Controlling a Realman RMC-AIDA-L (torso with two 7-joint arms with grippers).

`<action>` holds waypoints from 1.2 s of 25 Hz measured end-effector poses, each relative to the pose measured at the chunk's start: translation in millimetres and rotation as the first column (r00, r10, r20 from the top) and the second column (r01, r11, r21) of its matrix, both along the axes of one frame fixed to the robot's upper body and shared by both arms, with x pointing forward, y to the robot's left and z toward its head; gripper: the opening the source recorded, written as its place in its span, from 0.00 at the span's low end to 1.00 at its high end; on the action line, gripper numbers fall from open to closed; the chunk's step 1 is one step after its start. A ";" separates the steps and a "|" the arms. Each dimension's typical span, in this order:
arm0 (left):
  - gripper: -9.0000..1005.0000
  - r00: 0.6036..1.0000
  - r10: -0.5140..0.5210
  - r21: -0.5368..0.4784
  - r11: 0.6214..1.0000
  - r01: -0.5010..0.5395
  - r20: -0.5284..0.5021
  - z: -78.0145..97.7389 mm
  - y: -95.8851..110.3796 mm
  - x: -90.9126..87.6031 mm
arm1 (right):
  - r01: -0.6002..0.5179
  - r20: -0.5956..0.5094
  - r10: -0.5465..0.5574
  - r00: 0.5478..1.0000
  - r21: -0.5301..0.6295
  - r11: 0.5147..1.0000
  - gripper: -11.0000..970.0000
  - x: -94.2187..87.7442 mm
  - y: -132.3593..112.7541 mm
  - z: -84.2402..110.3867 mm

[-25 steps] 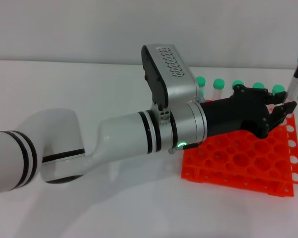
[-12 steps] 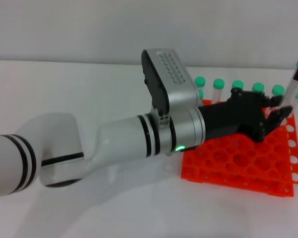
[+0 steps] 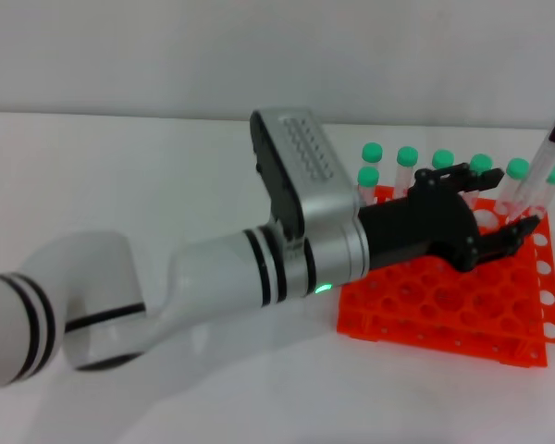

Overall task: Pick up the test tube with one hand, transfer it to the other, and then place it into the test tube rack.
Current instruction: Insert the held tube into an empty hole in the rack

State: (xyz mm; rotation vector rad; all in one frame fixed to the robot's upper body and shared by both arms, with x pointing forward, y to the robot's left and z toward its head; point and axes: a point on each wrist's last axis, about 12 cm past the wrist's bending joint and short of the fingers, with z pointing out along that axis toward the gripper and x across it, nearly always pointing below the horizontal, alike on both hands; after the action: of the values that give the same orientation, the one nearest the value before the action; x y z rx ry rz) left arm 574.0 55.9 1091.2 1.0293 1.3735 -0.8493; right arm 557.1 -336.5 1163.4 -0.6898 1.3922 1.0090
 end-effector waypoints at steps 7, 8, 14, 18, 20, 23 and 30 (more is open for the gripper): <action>0.71 0.991 0.130 -0.057 0.990 -0.129 0.018 -19.4 23.8 -19.3 | 0.067 0.026 -0.067 0.997 0.019 0.998 0.27 0.1 -11.7 2.9; 0.73 0.989 0.149 -0.060 0.987 -0.147 0.014 -21.9 27.7 -20.5 | 0.074 0.030 -0.074 0.997 0.022 0.997 0.27 0.1 -13.0 3.5; 0.85 0.931 0.362 -0.101 0.929 -0.357 0.038 -48.9 77.7 -47.8 | 0.091 0.058 -0.093 0.994 0.033 0.995 0.26 4.2 -2.8 0.2; 0.89 0.827 0.562 -0.191 0.815 -0.546 0.033 -60.9 123.9 -75.0 | 0.067 0.102 -0.070 0.992 0.038 0.997 0.26 7.5 23.2 -6.7; 0.89 0.753 0.658 -0.231 0.733 -0.639 0.004 -66.0 149.5 -87.5 | 0.066 0.118 -0.069 0.991 0.029 0.997 0.26 10.7 36.5 -11.1; 0.88 0.646 0.763 -0.250 0.622 -0.742 -0.020 -73.5 181.9 -101.6 | 0.067 0.118 -0.065 0.991 -0.009 0.998 0.26 17.2 55.8 -21.8; 0.88 0.530 0.847 -0.229 0.506 -0.831 -0.051 -83.0 211.0 -114.9 | 0.084 0.109 -0.078 0.991 -0.052 0.995 0.26 26.9 84.6 -44.3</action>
State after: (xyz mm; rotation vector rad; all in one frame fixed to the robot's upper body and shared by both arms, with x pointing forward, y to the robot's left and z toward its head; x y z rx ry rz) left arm 459.2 266.9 1008.2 0.0971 1.4472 -0.1921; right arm 583.9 -251.9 1119.1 -0.7132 1.3481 0.8593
